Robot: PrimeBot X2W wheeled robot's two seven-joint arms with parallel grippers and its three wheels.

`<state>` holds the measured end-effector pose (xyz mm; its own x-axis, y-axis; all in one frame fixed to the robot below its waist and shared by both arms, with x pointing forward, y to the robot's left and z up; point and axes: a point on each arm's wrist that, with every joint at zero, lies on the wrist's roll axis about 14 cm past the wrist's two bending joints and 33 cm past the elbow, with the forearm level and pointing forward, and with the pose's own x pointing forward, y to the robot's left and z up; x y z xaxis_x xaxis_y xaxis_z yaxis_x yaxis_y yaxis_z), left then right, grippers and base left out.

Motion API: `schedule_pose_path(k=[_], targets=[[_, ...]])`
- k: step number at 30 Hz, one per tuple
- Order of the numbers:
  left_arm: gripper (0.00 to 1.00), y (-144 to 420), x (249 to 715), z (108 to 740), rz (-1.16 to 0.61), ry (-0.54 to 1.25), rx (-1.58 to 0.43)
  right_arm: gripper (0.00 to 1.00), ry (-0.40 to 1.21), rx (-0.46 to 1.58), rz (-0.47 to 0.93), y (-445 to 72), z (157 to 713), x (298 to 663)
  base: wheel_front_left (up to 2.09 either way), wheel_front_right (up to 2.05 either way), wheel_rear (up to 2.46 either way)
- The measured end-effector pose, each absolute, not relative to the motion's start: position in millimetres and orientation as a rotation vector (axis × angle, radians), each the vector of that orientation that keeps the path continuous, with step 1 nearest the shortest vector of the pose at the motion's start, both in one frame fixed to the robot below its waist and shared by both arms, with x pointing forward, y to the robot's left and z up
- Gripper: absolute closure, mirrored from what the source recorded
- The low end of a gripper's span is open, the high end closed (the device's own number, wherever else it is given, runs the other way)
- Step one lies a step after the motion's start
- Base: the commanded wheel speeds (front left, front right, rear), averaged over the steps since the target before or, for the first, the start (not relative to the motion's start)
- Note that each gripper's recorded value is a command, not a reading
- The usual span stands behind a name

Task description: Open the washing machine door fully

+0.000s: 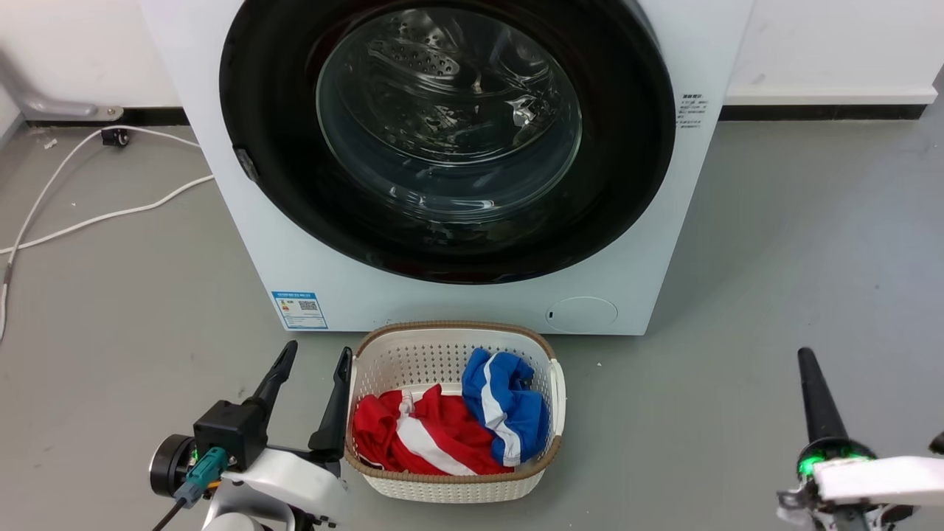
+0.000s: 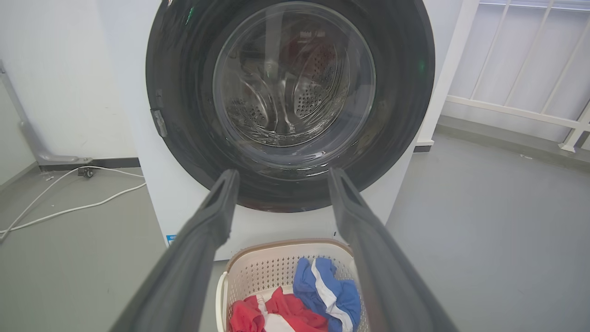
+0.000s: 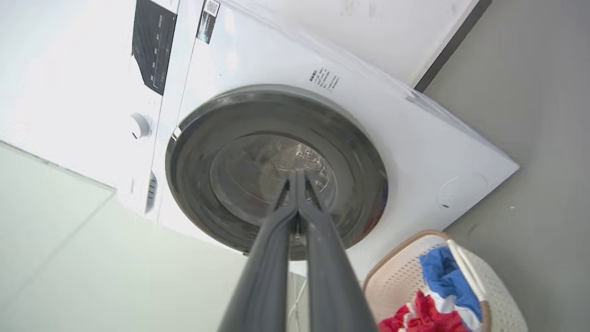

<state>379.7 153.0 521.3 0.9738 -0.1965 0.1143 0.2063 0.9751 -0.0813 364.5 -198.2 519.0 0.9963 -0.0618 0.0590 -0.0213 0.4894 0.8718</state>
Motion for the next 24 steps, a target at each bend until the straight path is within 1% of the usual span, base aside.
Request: schedule_pose_path(k=[2,6,9,11,14,16,24], targets=[[0.0,154,380,520,-0.201,-0.104,-0.096,1.0,-0.115,1.245,-0.038,-203,522,370,0.0,0.0,0.0],[0.0,155,386,518,-0.196,-0.1,-0.099,1.0,-0.172,1.491,-0.048,-217,532,386,0.0,0.0,0.0],[0.0,158,392,515,-0.187,-0.092,-0.101,1.0,-0.225,1.623,-0.016,-229,547,402,0.0,0.0,0.0],[0.0,160,397,515,-0.183,-0.092,-0.102,1.0,-0.237,1.668,0.01,-238,555,414,0.0,0.0,0.0],[0.0,160,403,512,-0.18,-0.086,-0.103,1.0,-0.226,1.68,0.039,-254,561,435,0.0,0.0,0.0],[0.0,159,408,511,-0.183,-0.087,-0.107,1.0,-0.2,1.653,0.044,-263,563,452,0.0,0.0,0.0],[0.0,160,428,509,-0.183,-0.091,-0.108,1.0,0.023,1.49,0.105,-268,563,522,0.0,0.0,0.0]])
